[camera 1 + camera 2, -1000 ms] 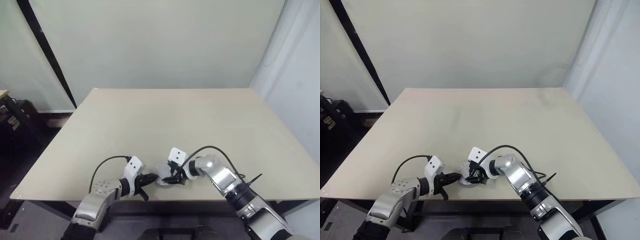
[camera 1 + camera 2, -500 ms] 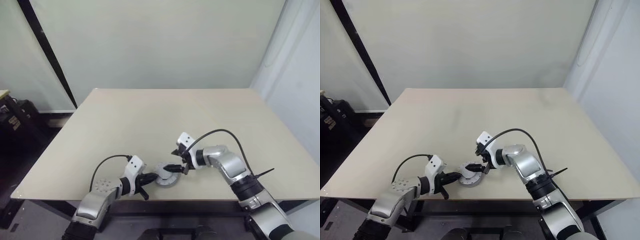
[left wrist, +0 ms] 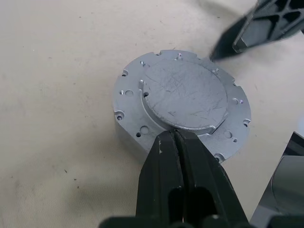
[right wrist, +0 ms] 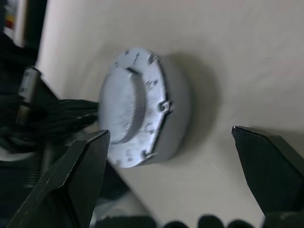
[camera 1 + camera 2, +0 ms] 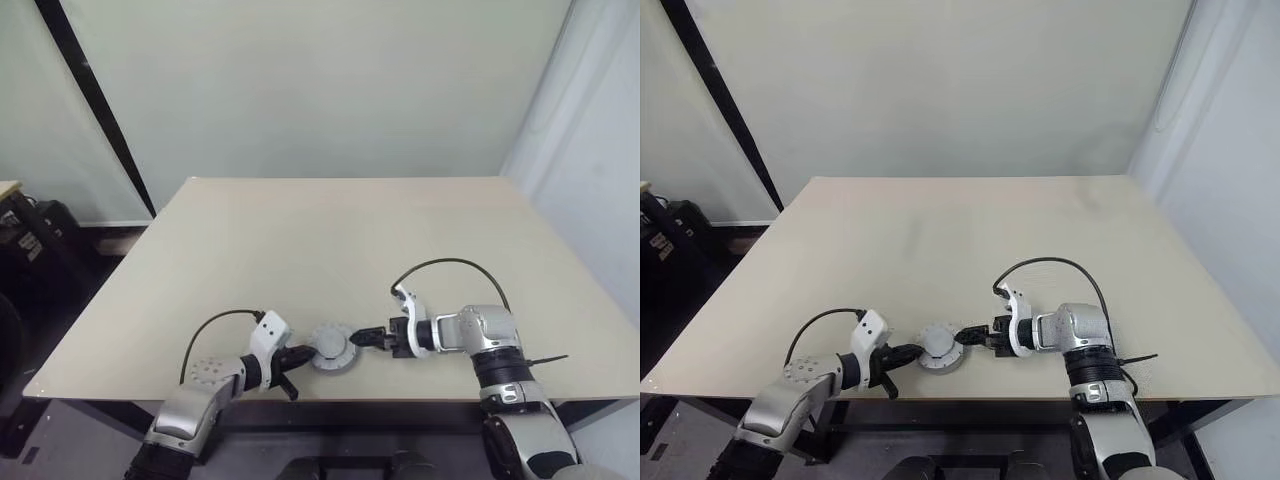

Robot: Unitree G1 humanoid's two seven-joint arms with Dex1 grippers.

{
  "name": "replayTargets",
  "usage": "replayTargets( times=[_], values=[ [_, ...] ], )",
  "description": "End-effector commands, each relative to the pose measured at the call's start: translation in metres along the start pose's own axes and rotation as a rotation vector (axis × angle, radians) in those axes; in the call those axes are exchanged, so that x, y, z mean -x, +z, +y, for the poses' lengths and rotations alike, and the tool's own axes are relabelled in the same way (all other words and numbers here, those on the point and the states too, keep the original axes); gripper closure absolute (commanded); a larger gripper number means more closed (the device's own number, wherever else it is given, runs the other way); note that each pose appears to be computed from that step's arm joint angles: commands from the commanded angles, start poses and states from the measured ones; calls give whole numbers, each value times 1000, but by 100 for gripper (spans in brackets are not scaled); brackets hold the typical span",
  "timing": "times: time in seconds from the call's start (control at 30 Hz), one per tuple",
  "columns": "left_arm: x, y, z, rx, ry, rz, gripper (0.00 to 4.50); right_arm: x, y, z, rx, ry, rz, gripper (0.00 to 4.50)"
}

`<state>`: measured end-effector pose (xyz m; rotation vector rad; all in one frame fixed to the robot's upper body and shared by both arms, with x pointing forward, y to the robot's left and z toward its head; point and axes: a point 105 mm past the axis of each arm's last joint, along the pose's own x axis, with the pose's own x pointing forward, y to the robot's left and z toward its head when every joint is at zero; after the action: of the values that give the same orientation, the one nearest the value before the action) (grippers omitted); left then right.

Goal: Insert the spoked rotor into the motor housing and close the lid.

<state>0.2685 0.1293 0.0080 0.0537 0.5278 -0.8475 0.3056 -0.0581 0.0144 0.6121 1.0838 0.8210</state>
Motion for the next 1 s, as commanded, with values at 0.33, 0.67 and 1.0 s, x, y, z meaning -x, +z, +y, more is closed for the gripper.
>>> replayTargets(
  times=[0.33,0.67,1.0],
  values=[
    [-1,0,-5,-3,-25,6,450,-13,6,18,-187,153,-63,1],
    [-1,0,-5,-4,-22,3,450,-23,5,23,-236,182,-69,1],
    [-1,1,-5,4,-17,-6,450,-22,0,16,-282,164,-63,287]
  ],
)
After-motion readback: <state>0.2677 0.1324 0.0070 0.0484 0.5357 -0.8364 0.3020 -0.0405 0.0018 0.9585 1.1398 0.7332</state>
